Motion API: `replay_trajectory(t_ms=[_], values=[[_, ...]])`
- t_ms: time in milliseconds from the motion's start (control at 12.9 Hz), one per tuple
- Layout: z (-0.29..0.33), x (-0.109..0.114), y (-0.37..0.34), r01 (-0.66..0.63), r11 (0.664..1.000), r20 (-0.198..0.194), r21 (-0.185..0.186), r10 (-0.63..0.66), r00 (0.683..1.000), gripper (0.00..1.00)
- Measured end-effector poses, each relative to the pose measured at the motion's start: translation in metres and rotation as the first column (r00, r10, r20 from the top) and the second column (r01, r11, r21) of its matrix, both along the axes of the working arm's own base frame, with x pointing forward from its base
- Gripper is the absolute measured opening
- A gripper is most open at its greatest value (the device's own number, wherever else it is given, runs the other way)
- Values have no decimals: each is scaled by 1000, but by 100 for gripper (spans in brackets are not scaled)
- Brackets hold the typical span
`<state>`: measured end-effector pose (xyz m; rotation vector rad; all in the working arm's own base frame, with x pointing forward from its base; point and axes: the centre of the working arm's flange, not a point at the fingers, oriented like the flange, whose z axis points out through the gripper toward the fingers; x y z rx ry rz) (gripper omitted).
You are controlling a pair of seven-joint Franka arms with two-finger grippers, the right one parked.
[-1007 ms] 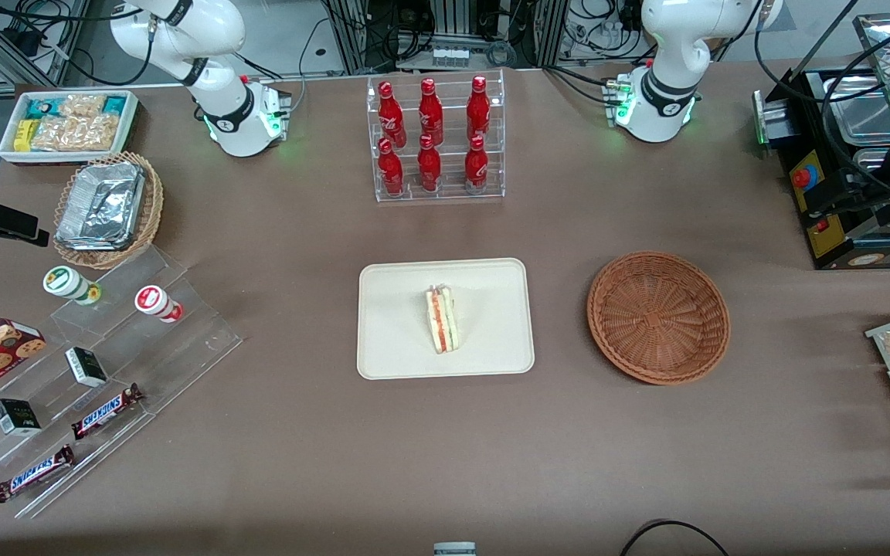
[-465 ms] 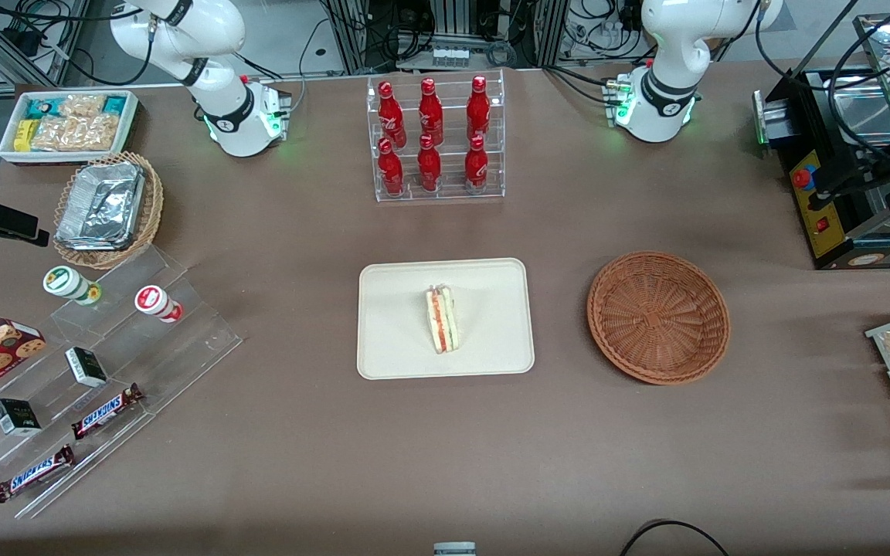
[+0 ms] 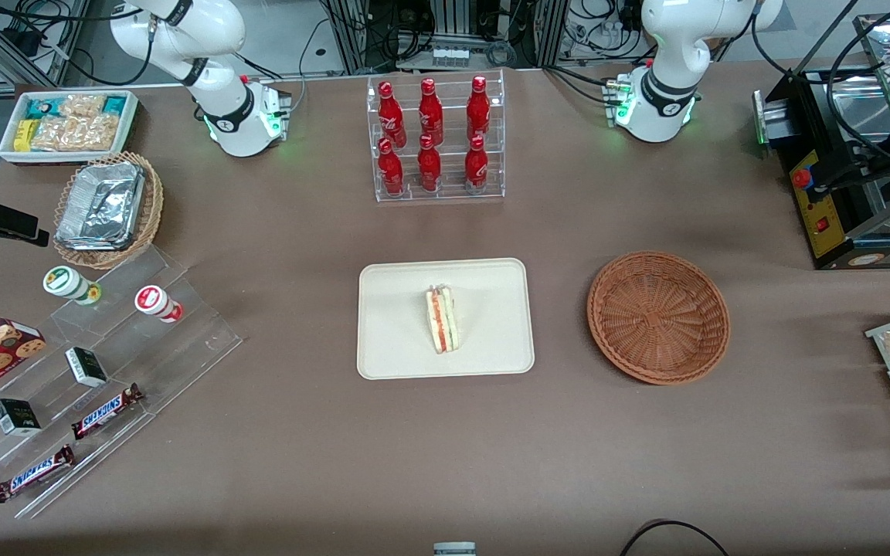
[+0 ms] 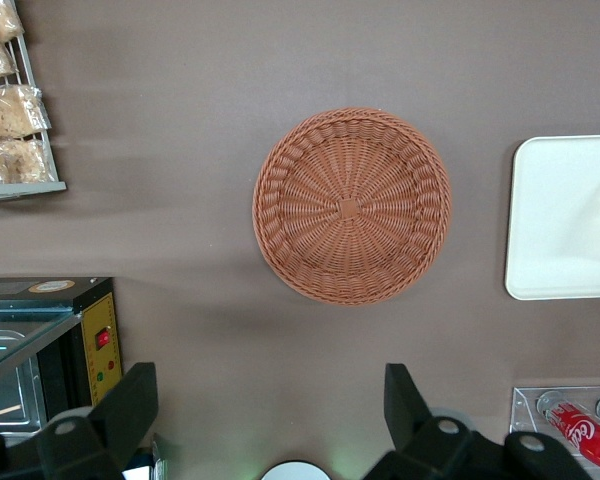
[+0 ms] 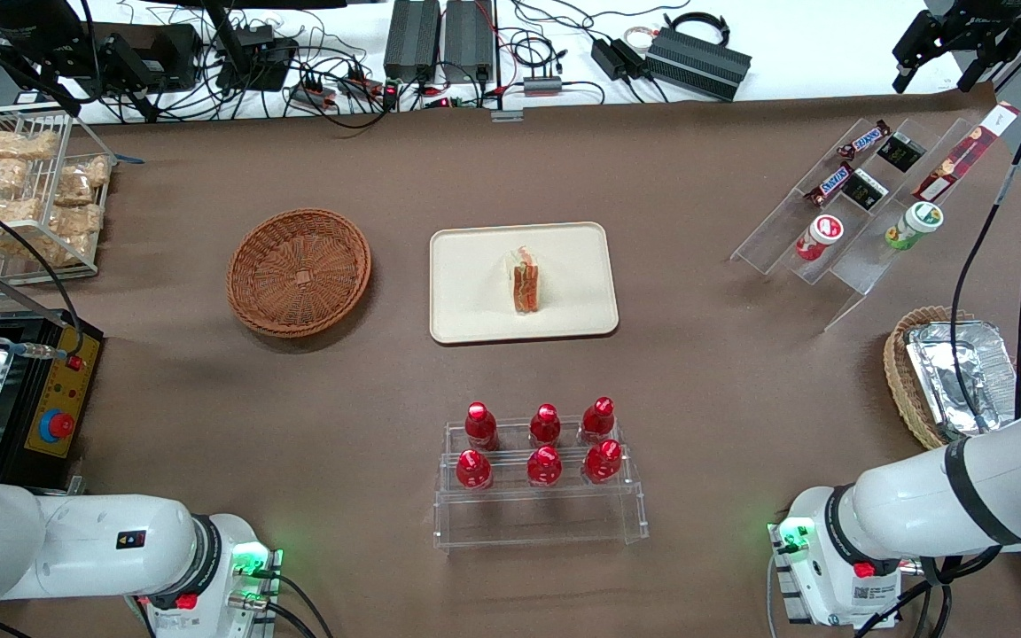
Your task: Place sandwich from basket to tray
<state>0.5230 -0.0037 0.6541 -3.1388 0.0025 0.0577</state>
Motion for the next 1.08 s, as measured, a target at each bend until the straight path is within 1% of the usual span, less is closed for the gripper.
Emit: replay_trajectory(t_ms=[155, 310, 1085], values=[[1, -5, 0, 0, 1000, 8, 0, 0, 1000, 100], [3, -5, 0, 0, 1000, 20, 0, 0, 1000, 100], [2, -3, -3, -1, 1000, 23, 3, 1, 1000, 100]])
